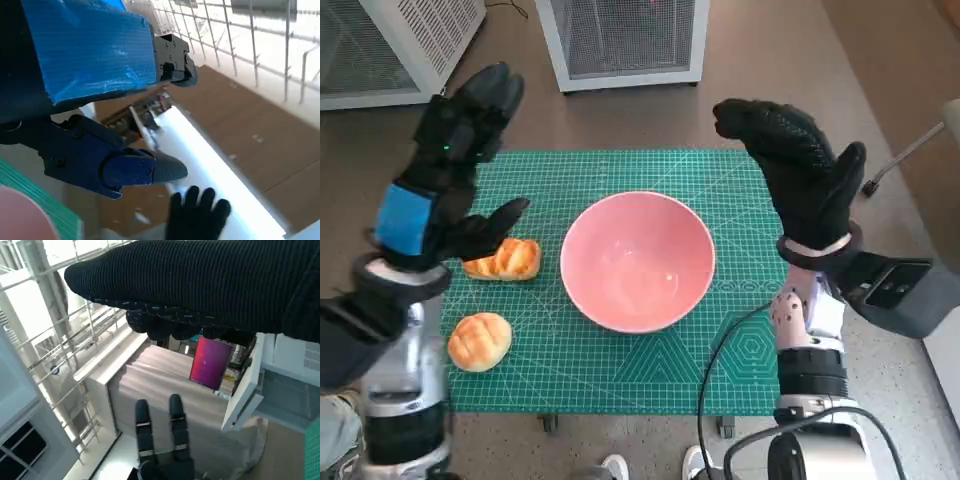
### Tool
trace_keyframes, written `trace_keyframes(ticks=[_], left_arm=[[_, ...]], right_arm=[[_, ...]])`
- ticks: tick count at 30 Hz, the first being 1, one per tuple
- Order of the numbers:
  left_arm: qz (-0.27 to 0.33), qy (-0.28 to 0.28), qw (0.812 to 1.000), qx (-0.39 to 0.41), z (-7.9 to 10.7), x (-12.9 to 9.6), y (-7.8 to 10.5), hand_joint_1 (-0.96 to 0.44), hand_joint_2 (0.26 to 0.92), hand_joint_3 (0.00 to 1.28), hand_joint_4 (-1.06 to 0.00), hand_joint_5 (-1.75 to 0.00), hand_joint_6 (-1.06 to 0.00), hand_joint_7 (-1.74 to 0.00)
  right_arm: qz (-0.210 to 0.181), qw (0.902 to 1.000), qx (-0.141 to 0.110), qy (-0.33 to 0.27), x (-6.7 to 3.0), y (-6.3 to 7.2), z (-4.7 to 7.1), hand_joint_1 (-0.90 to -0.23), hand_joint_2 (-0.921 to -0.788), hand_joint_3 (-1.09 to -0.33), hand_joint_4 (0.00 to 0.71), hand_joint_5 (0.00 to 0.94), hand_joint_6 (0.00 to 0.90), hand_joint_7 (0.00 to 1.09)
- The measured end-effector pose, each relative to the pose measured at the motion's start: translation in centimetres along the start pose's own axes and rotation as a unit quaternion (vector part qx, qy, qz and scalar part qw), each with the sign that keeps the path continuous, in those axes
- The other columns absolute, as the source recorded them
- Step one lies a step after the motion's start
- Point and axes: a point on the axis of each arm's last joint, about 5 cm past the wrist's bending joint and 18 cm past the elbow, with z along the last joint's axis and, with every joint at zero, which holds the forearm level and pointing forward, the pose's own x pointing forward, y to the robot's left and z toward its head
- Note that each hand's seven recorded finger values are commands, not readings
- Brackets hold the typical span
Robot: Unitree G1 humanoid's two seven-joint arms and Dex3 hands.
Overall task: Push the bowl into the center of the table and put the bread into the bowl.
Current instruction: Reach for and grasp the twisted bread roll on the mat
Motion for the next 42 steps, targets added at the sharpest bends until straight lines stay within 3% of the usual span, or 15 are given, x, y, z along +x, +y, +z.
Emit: trace_keyframes(ticks=[2,5,14,16,20,34,42], left_arm=[[-0.024,0.026,0.998,0.052,0.9,-0.2,1.1,-0.34,0.773,0.04,-0.07,0.00,-0.01,-0.28],[-0.059,0.085,0.986,0.132,2.4,-0.4,2.5,-0.14,0.722,0.02,-0.02,0.00,0.00,-0.17],[-0.113,0.260,0.922,0.266,4.8,-0.4,3.8,0.08,0.714,0.02,-0.02,0.00,-0.07,-0.10],[-0.125,0.292,0.905,0.282,5.1,-0.3,3.6,0.11,0.717,0.02,-0.02,0.00,-0.09,-0.09],[-0.142,0.329,0.890,0.283,4.9,-0.4,3.2,0.12,0.722,0.02,-0.03,0.00,-0.11,-0.08],[-0.196,0.421,0.828,0.314,2.1,-0.2,1.4,0.06,0.721,0.01,-0.05,-0.01,-0.15,-0.04],[-0.207,0.450,0.807,0.320,0.5,0.3,0.9,0.05,0.723,0.01,-0.06,-0.01,-0.16,-0.03]], right_arm=[[-0.001,1.0000,-0.002,0.000,-0.07,0.0,0.0,-0.608,-0.921,-0.626,0.226,0.000,0.358,0.00],[-0.002,1.0000,-0.004,-0.002,-0.10,-0.2,0.1,-0.607,-0.921,-0.625,0.226,0.000,0.358,0.00],[-0.007,0.9999,-0.009,-0.005,-0.10,-0.2,0.2,-0.597,-0.921,-0.627,0.226,0.000,0.357,0.00],[-0.011,0.9999,-0.010,-0.005,-0.11,-0.2,0.2,-0.596,-0.921,-0.627,0.227,0.000,0.357,0.00],[-0.016,0.9998,-0.010,-0.004,-0.16,-0.3,0.2,-0.597,-0.921,-0.614,0.231,0.002,0.363,0.00],[-0.023,0.9997,-0.010,0.001,-0.42,-0.2,0.0,-0.603,-0.921,-0.608,0.235,0.003,0.367,0.01],[-0.024,0.9996,-0.013,0.009,-0.73,-0.5,-0.1,-0.596,-0.921,-0.610,0.238,0.003,0.367,0.01]])
